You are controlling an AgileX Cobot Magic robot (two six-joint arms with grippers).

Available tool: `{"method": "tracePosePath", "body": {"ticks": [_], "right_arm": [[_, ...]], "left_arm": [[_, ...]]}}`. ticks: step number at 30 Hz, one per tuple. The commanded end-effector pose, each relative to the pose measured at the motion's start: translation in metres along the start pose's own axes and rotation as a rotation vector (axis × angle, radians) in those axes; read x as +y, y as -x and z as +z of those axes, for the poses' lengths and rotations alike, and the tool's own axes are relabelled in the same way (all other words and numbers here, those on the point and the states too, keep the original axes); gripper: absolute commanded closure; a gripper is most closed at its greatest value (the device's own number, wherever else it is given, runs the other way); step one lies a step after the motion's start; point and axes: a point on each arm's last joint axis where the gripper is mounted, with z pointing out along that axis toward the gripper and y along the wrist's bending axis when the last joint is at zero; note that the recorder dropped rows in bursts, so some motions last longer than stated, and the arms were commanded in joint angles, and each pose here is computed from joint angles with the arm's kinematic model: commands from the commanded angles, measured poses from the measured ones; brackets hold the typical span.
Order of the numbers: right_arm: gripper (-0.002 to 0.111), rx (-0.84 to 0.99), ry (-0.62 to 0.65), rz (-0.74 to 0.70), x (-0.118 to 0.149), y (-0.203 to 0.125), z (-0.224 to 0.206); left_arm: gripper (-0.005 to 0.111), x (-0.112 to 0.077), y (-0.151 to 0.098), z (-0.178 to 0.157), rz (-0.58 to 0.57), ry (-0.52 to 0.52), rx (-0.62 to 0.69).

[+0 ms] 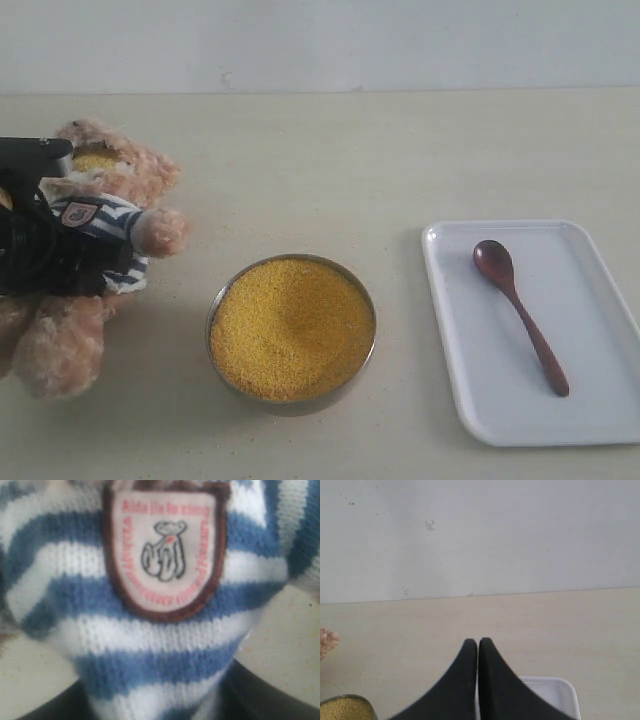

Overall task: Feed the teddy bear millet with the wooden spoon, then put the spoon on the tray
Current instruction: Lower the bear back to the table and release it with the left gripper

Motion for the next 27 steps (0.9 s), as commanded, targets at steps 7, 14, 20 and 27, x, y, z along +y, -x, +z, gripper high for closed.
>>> {"method": "tracePosePath", "body": {"ticks": [7,14,20,27], "right_arm": [[0.108,-0.001,-0.001,0.006,0.000,-0.002,0.000],[0.108,0.008,-0.003,0.006,-0.001,-0.003,0.000],[0.108,0.013,-0.004,0.006,-0.001,-0.003,0.000],[0.108,0.013,-0.004,0.006,-0.001,-0.003,0.000]], "left_arm": [[0.103,-0.008,0.015,0.016,-0.074,-0.037,0.017],[0.075,-0.008,0.012,0.029,-0.076,-0.026,0.068],[0.041,-0.008,0.012,0.030,-0.076,-0.026,0.068],[0.025,-0.007,0.010,0.029,-0.066,-0.021,0.089]]}}
